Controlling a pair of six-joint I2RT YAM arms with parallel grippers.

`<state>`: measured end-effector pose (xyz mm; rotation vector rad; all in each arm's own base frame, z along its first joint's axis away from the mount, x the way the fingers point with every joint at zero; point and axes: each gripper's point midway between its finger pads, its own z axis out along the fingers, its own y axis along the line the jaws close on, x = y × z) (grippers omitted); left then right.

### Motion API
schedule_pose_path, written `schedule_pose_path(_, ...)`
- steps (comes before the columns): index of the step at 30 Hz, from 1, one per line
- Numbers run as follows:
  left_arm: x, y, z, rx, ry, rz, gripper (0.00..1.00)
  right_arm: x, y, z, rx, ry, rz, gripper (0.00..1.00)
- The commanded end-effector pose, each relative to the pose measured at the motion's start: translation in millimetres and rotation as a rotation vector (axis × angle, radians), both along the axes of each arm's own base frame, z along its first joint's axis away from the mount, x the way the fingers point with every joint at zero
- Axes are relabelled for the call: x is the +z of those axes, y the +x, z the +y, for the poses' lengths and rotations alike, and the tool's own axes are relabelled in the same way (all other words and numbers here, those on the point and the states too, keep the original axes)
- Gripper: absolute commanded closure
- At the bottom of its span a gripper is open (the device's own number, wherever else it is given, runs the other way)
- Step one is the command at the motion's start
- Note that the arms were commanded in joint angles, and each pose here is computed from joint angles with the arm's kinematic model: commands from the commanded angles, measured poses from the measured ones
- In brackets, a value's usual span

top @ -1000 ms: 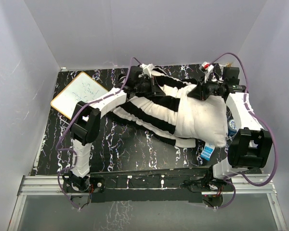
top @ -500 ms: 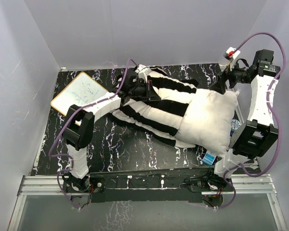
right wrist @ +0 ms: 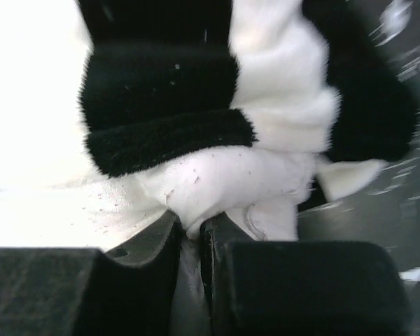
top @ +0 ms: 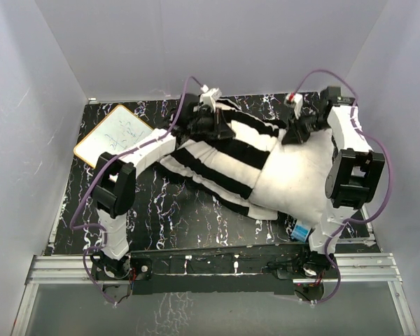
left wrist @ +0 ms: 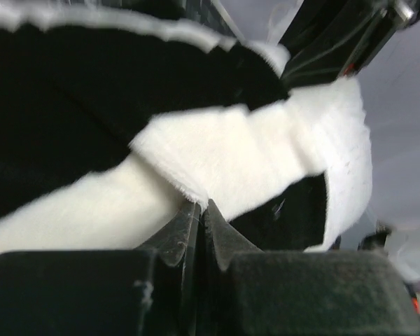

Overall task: Put the pillow into the pillowcase
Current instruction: Stuff the pillow into the pillowcase.

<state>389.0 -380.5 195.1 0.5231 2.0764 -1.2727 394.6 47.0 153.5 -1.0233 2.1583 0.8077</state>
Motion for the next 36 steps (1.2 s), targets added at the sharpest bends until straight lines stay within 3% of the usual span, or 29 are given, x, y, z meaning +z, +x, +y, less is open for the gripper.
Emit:
schedule_pose_path(1, 118.9, 36.4, -21.4, 0.021, -0.122, -0.279, 1.0, 164.4, 73.0, 22.6, -0.074, 0.08, -0.497, 0.92)
schedule_pose_path(5, 229.0, 61.2, -31.1, 0.038, -0.217, -0.531, 1.0, 290.4, 94.9, 25.0, -0.149, 0.119, -0.891, 0.92)
schedule_pose_path(6, 244.8, 63.3, -29.8, 0.045, -0.225, -0.578, 1.0, 321.6, 84.9, 26.0, -0.149, 0.128, -0.979, 0.92)
schedule_pose_path(9, 267.2, 57.0, -21.4, 0.048, -0.231, -0.674, 1.0, 346.2, 61.2, 33.0, -0.09, 0.131, -1.09, 0.92)
schedule_pose_path(13, 213.6, 32.3, -6.7, 0.03, -0.192, -0.651, 1.0, 265.8, 22.6, 47.3, 0.086, 0.091, -1.034, 0.92)
schedule_pose_path(19, 17.9, -24.1, 17.7, 0.006, -0.068, -0.348, 1.0, 36.0, -66.7, 56.0, 0.276, -0.041, -0.706, 0.92)
schedule_pose_path(22, -46.2, -54.1, 32.0, 0.027, -0.03, -0.236, 1.0, -22.9, -106.2, 52.2, 0.3, -0.087, -0.599, 0.92)
schedule_pose_path(24, -66.4, -71.1, 46.0, 0.052, 0.0, -0.187, 0.88, -33.9, -120.7, 51.6, 0.299, -0.094, -0.57, 0.92)
schedule_pose_path(27, -50.9, -84.6, 65.9, 0.102, 0.033, -0.198, 0.68, -31.4, -127.3, 53.5, 0.278, -0.074, -0.546, 0.92)
schedule_pose_path(31, 2.5, -98.8, 94.5, 0.177, 0.097, -0.214, 0.45, -18.4, -117.7, 57.1, 0.227, -0.028, -0.53, 0.92)
schedule_pose_path(36, 49.7, -108.0, 120.4, 0.315, 0.095, -0.174, 0.33, -2.2, -105.3, 62.7, 0.193, 0.034, -0.518, 0.92)
